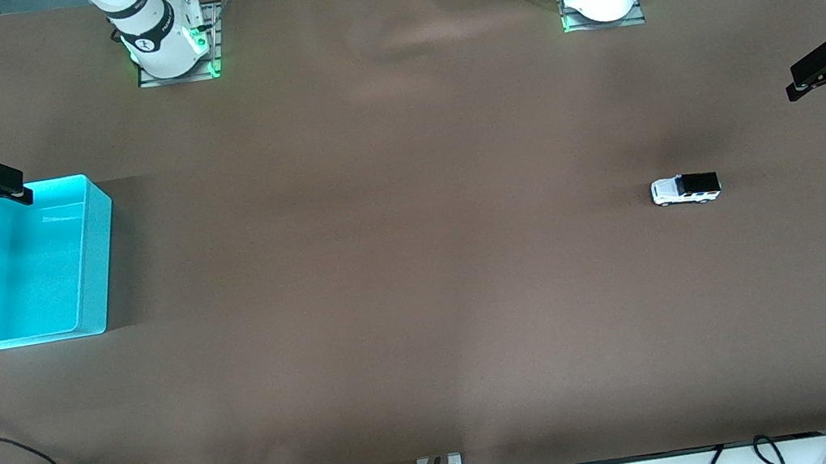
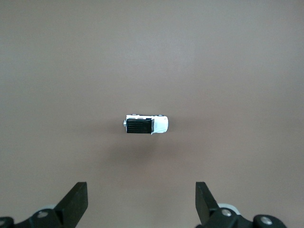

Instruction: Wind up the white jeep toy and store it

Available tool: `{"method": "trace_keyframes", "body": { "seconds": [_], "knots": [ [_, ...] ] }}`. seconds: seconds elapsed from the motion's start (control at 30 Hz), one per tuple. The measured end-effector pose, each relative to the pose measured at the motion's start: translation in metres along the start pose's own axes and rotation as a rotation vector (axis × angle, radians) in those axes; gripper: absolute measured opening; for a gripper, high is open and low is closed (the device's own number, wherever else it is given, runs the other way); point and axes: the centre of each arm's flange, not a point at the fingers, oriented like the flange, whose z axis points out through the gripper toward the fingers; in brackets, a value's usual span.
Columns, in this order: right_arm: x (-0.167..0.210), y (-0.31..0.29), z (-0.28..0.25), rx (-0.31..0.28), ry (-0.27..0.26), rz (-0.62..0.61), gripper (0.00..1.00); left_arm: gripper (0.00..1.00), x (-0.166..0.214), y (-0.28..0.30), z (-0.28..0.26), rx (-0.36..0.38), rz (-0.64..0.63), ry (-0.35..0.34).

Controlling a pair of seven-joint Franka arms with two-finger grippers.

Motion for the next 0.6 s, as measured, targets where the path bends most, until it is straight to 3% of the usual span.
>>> {"method": "trace_keyframes", "body": {
  "seconds": [0.6],
  "knots": [
    [0.0011, 0.0004, -0.0002, 0.000, 0.007, 0.001, 1.00, 1.00, 0.0000, 0.0000, 0.0000, 0.000, 0.000, 0.000]
  ]
}}
